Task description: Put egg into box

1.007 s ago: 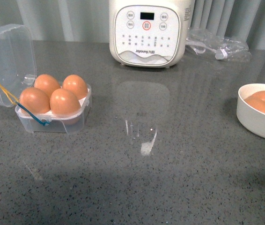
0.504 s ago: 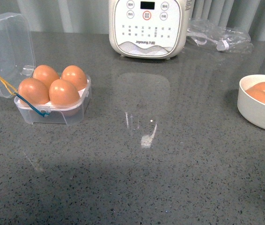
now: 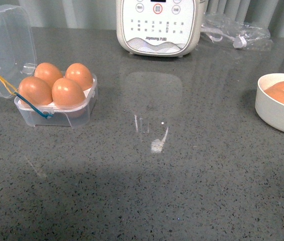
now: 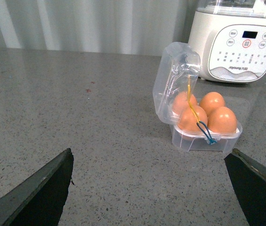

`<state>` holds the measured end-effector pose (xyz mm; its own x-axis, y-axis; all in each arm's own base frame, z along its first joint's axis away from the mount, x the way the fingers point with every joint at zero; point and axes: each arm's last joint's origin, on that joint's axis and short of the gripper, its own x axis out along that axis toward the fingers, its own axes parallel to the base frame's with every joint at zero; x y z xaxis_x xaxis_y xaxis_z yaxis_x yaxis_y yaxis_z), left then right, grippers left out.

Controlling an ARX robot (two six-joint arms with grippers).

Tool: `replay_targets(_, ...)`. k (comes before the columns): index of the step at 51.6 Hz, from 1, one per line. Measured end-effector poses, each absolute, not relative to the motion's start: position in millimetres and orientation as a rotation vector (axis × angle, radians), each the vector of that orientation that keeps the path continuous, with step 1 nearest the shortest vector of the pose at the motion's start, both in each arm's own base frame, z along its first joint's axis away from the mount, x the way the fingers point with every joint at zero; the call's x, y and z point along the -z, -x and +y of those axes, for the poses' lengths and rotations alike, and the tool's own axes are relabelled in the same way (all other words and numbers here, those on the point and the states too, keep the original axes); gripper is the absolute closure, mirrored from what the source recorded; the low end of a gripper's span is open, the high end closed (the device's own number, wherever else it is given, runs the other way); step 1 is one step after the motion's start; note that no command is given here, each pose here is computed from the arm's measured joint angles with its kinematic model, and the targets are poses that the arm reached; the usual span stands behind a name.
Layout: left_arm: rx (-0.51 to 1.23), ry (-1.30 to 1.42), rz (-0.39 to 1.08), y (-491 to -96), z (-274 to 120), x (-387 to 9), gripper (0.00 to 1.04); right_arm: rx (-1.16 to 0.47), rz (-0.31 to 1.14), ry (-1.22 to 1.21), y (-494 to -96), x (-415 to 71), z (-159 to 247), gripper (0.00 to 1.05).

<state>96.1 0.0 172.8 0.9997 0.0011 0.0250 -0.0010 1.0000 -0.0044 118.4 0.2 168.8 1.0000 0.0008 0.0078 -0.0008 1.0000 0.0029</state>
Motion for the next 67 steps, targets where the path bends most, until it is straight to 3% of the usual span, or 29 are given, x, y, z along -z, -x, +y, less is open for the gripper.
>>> replay_targets(39, -0.001, 0.004, -0.025, -96.1, 0.0, -172.8, 0.07, -0.002, -0.003, -0.001, -97.6, -165.5, 0.2, 0.99)
replay_targets(44, -0.001, 0.004, -0.025, -96.1, 0.0, -172.9, 0.07, -0.002, -0.003, -0.002, -97.5, -165.5, 0.2, 0.84)
replay_targets(63, -0.001, 0.004, -0.025, -96.1, 0.0, -172.9, 0.07, -0.002, -0.003, -0.002, -97.5, -165.5, 0.2, 0.06)
replay_targets(67, -0.001, 0.004, -0.025, -96.1, 0.0, -172.9, 0.07, -0.001, -0.003, -0.002, -97.5, -165.5, 0.2, 0.08)
